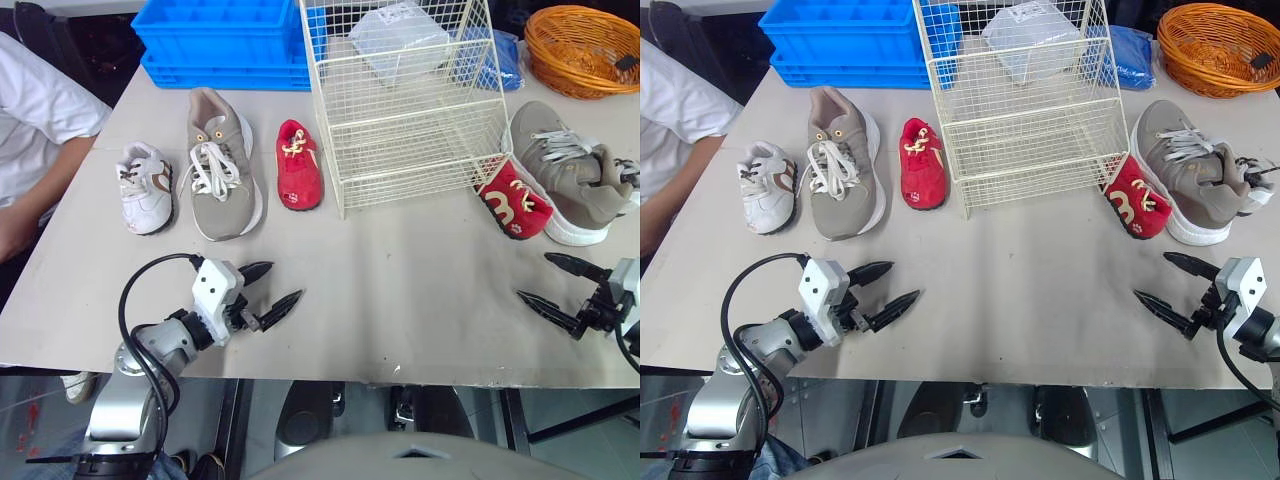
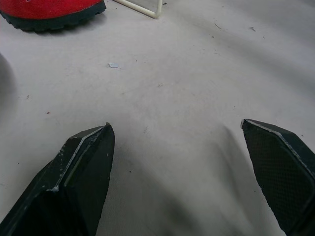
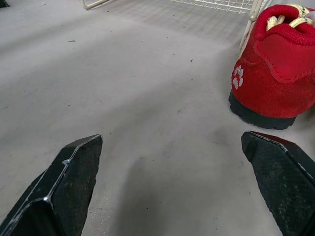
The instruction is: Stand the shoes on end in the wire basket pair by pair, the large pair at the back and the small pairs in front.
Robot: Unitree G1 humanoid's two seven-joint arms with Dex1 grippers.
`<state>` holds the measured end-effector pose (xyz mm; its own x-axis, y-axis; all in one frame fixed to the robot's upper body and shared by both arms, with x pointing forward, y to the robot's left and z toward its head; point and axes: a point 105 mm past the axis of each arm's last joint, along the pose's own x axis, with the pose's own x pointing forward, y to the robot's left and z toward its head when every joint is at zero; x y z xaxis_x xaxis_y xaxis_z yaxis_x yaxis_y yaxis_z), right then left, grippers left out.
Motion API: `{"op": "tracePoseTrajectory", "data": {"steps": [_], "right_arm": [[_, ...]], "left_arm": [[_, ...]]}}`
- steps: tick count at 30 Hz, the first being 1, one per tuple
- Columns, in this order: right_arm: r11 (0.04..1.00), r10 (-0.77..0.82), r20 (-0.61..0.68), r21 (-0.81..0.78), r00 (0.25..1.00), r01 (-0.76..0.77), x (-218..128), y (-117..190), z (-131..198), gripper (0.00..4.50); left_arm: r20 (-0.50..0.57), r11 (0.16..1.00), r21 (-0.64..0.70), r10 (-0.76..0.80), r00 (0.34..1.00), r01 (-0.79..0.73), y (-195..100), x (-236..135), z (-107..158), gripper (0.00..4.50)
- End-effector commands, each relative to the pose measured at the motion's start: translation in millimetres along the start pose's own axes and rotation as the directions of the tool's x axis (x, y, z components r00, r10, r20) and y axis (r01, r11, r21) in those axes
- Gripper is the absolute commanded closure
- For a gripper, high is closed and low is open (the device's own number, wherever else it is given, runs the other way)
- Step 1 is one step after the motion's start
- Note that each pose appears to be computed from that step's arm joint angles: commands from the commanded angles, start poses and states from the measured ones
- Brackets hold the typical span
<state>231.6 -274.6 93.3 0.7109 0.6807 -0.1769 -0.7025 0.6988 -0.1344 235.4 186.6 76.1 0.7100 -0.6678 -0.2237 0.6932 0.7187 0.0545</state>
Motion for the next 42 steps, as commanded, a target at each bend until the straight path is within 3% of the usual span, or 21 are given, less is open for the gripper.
{"op": "tracePoseTrajectory", "data": {"steps": [1, 14, 25, 32, 42], "right_arm": [[1.000, 0.010, 0.019, -0.029, 1.000, -0.010, 1, 1, 7, 0.00], [0.999, 0.013, 0.019, -0.036, 1.000, -0.012, 0, -2, 6, 0.00], [0.992, 0.104, 0.116, -0.082, 0.988, -0.095, 7, -1, 39, 0.00], [0.960, 0.205, 0.127, -0.221, 0.970, -0.174, 48, -5, 94, 0.00], [0.828, 0.297, -0.033, -0.489, 0.954, -0.275, 111, -25, 162, 0.00]], "left_arm": [[0.016, 1.000, 0.013, -0.009, 1.000, 0.009, -1, -2, 6, 0.05], [0.017, 0.999, 0.019, -0.026, 1.000, 0.025, -2, 0, 5, 0.05], [0.047, 0.998, 0.045, -0.037, 0.998, 0.035, -2, 4, 13, 0.05], [0.152, 0.989, 0.125, -0.097, 0.984, 0.079, -1, -3, 50, 0.05], [0.331, 0.950, 0.167, -0.307, 0.892, 0.265, -20, -21, 125, 0.05]]}}
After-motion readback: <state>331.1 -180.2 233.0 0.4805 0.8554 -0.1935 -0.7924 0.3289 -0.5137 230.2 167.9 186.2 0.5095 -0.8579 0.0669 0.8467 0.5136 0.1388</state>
